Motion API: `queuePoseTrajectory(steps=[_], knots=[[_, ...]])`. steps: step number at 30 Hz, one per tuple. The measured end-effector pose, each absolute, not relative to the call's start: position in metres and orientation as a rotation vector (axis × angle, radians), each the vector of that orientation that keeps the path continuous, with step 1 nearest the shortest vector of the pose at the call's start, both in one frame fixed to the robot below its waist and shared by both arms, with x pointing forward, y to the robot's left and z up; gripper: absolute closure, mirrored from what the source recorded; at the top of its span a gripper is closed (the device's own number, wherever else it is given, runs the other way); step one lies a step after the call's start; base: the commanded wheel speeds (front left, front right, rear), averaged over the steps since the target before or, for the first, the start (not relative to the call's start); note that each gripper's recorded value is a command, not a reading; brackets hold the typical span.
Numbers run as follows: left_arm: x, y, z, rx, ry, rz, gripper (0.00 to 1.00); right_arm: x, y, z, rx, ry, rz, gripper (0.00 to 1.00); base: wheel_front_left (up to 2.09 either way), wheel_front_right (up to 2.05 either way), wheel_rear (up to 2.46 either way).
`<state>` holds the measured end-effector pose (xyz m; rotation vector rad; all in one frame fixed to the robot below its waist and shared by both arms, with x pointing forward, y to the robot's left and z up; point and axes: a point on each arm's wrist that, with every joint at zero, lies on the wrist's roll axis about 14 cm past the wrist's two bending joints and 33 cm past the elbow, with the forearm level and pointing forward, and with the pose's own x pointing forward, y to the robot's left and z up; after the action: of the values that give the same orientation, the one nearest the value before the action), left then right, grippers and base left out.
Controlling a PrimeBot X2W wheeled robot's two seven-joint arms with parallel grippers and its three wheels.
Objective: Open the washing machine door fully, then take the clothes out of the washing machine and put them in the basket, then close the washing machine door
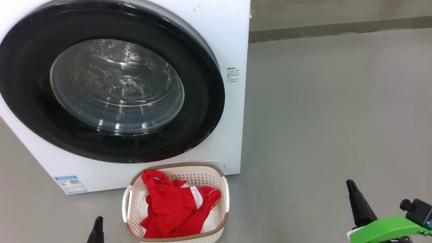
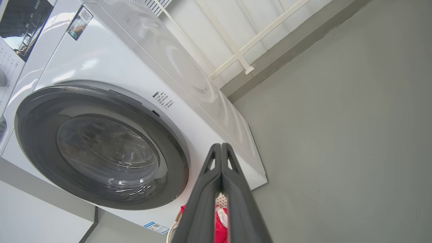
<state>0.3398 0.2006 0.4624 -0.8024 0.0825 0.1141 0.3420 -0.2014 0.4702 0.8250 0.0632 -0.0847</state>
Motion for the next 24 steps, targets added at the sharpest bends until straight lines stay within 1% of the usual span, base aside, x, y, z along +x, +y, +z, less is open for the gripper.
queuePoseTrajectory(steps=[24], knots=[[0.352, 0.197, 0.465, -1.08, 0.091, 0.115, 1.0, 0.351, -0.205, 0.467, 1.087, 0.078, -0.112, 1.0, 0.0, 0.0, 0.0]])
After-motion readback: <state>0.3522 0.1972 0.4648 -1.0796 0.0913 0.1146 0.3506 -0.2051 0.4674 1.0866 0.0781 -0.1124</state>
